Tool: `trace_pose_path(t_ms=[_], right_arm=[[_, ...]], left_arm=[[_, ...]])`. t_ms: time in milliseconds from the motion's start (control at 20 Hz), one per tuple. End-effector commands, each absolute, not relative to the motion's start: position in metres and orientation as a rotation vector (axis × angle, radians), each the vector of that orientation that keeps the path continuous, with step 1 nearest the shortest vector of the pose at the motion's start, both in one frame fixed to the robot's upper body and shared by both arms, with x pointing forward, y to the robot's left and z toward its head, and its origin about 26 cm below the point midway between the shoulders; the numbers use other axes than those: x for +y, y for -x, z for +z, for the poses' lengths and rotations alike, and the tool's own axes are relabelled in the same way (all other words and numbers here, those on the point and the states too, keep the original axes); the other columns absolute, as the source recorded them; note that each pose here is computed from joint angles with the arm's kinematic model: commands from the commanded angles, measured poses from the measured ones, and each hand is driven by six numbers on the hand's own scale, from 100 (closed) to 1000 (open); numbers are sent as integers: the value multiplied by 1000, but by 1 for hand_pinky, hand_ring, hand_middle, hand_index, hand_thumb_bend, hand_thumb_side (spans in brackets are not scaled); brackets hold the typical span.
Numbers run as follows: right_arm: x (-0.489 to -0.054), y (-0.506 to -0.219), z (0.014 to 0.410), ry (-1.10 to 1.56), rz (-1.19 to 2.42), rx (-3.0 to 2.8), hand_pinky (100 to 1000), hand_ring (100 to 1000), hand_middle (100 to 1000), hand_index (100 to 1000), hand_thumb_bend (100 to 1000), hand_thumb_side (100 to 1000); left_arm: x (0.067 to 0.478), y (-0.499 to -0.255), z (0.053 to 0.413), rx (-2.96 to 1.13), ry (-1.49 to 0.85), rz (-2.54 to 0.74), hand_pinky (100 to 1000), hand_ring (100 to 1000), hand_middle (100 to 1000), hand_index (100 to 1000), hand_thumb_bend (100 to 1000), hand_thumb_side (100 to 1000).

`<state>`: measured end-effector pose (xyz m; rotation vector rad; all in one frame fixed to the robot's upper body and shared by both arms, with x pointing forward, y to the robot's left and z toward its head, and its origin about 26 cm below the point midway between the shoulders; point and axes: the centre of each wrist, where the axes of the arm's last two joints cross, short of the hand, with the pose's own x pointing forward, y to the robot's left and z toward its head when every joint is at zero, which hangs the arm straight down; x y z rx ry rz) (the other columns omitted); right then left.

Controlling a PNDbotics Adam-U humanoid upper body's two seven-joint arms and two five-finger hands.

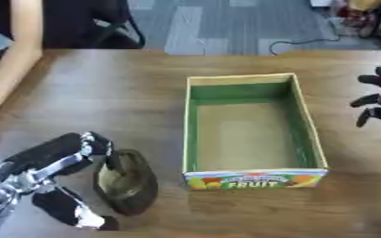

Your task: Pick up objects on the table and place them in the box.

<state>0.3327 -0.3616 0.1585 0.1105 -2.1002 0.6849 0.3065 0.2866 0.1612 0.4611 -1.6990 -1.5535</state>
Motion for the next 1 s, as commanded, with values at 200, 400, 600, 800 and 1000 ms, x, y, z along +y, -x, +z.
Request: trace_pose_path(t_ms=[200, 400, 600, 800, 1000], right_arm=[[-363, -333, 169, -95, 709, -2125, 461, 685, 880, 1000, 100, 1000], [-362, -333, 169, -97, 709, -2125, 461, 685, 880, 1000, 100, 1000], [-362, -334, 169, -98, 711, -2125, 461, 685, 880, 1000, 100, 1000], [-362, -334, 169, -99, 712, -2126, 461, 685, 880, 1000, 100, 1000], [-361, -334, 169, -101, 713, -2127, 461, 685, 880, 1000, 100, 1000]], left_arm=[[285, -308, 159, -1712, -452, -1565, 100, 100, 470, 608, 697, 415], [284, -309, 155, -1717, -435, -1560, 100, 100, 464, 601, 693, 410], [283, -311, 150, -1716, -440, -1541, 100, 100, 454, 589, 684, 402], [282, -314, 145, -1695, -489, -1538, 100, 100, 433, 576, 669, 391], [281, -317, 141, -1665, -575, -1545, 100, 100, 406, 556, 630, 358]])
